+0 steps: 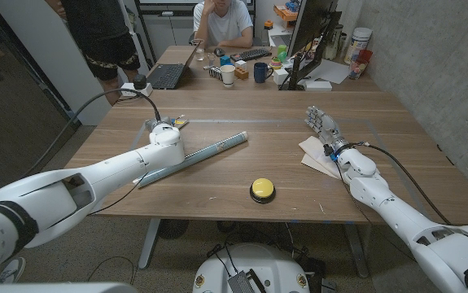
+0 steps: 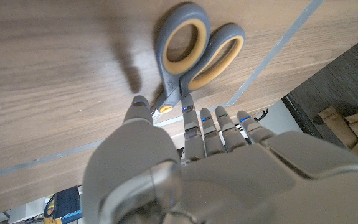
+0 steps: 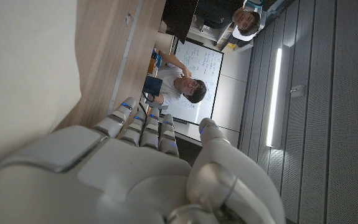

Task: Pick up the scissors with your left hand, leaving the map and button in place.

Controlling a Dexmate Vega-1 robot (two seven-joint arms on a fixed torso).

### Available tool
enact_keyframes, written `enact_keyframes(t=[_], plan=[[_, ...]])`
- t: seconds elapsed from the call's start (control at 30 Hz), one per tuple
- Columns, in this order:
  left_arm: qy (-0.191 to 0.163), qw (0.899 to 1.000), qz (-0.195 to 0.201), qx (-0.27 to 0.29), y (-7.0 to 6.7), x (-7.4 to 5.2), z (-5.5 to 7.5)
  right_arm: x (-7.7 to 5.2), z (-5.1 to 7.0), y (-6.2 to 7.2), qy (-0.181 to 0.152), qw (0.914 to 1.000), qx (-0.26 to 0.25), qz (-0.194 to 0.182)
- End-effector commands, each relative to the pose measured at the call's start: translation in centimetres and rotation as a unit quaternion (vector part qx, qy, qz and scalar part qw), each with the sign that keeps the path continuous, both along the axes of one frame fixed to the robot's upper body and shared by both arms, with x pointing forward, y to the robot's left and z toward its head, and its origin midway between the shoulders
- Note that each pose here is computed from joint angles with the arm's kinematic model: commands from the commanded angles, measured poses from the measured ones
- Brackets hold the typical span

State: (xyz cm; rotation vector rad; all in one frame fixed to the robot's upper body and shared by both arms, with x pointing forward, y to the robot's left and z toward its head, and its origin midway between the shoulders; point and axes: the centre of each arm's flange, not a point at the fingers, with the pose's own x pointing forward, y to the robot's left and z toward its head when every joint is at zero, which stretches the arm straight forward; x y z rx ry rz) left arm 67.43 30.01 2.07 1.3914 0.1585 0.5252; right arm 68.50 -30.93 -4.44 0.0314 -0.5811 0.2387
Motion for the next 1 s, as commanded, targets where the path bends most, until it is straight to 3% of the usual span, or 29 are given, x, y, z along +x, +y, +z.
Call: enact_keyframes(t=[0.03, 0.6, 1.0], plan=[[0.003, 1.000, -0.001, 0.000, 0.1, 0.6, -0.5, 0.3, -0.1, -0.1, 0.001, 1.0000, 0.000, -0.001], [-0.002, 1.000, 0.000, 0.001, 0.0, 1.8, -1.2, 1.0, -0.3, -0.2, 0.007, 1.0000, 0.004, -0.002], [-0.031, 1.000, 0.002, 0.004, -0.1, 1.9, -1.3, 1.3, 0.6, 0.1, 0.000, 1.0000, 0.002, -0.001]])
